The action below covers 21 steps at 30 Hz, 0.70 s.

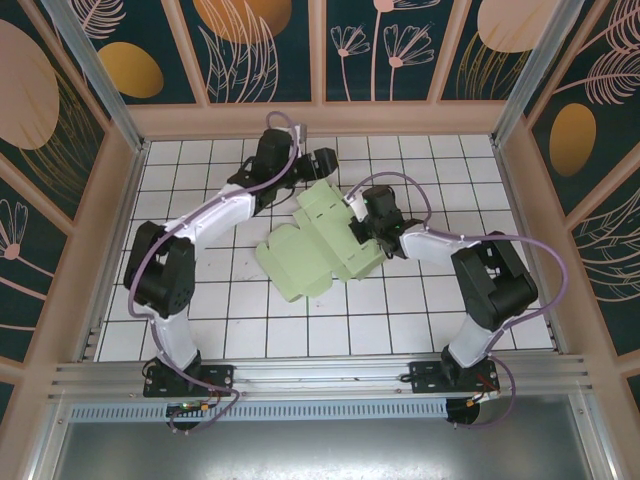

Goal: Fold the paper box

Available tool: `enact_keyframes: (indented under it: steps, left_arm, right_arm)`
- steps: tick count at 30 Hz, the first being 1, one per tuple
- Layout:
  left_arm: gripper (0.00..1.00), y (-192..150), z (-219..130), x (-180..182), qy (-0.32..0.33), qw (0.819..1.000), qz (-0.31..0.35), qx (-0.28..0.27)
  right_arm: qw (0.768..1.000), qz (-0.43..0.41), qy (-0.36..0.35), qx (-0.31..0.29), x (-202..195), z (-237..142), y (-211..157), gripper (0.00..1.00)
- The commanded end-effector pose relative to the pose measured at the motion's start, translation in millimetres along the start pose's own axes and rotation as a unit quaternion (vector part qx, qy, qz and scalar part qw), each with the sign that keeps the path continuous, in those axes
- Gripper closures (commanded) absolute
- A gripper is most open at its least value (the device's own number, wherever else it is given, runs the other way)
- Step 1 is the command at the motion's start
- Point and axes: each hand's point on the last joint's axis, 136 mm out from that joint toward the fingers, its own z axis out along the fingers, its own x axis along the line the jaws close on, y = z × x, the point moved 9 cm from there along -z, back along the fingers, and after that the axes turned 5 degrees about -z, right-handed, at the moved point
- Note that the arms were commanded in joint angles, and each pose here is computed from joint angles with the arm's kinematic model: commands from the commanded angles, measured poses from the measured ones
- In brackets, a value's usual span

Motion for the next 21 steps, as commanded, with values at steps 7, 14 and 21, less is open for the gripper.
enact_keyframes:
  steps: [7,14,21]
  left_arm:
    - [0.29,-11,52,4,0.010,0.982,0.085,0.166]
    - [0.30,-16,80,6,0.009,0.970,0.106,0.219]
    - [0.35,-26,75,11,0.026,0.965,0.103,0.238]
  right_arm:
    - [0.999,-0.021,0.016,-0.043,9,-12,15,1.00]
    - [0.999,-0.023,0.017,-0.042,8,-10,16,1.00]
    - [0.999,-0.021,0.006,-0.031,7,-4,13,1.00]
